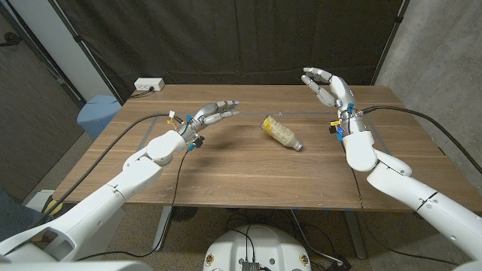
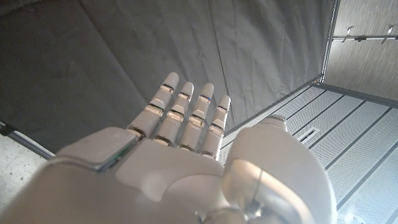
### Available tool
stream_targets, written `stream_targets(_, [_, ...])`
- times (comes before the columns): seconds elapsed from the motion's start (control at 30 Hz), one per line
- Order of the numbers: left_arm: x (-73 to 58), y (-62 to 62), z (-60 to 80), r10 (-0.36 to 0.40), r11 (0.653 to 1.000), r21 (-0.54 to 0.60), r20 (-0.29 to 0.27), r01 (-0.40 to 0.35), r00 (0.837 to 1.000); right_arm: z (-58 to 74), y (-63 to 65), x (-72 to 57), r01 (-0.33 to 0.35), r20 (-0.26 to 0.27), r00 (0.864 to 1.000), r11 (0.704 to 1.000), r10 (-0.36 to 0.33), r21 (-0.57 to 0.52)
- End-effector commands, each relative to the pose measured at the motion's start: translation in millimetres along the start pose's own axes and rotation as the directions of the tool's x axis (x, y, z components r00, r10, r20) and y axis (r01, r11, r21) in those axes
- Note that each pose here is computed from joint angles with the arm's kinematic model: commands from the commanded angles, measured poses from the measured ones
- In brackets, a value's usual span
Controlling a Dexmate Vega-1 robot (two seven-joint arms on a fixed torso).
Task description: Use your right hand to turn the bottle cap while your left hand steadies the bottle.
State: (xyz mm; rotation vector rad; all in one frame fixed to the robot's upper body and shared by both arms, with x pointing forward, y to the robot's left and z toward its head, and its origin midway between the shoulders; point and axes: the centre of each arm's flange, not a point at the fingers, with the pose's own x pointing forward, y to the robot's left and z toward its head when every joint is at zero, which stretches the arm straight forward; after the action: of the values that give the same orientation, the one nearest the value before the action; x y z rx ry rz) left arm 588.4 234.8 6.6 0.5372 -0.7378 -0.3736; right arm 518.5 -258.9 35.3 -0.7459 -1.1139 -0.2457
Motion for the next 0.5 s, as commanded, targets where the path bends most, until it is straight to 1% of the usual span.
stream_targets(0.03, [-9.6, 25.5, 21.4, 0.108, 0.994, -0.017, 0.09, -0.107, 0.99, 5.2, 0.0, 2.7, 0.01, 0.011, 1.0, 0.999, -0.011, 0.034])
stream_targets(0.2, [-12.9, 38.3, 26.4, 0.144, 0.989, -0.053, 0.12, -0.139, 0.982, 3.0, 0.7, 3.5, 0.008, -0.011, 1.0, 0.995, -0.007, 0.1])
stream_targets(0.3, [-14.4, 44.6, 28.7, 0.162, 0.986, -0.06, 0.127, -0.156, 0.978, 0.1, 1.5, 3.3, 0.004, -0.026, 1.0, 0.989, 0.0, 0.145])
stream_targets(0.5, [-14.8, 53.8, 27.2, 0.175, 0.981, -0.11, 0.133, -0.161, 0.976, -6.2, 2.7, 3.3, 0.002, -0.054, 0.999, 0.975, 0.01, 0.223])
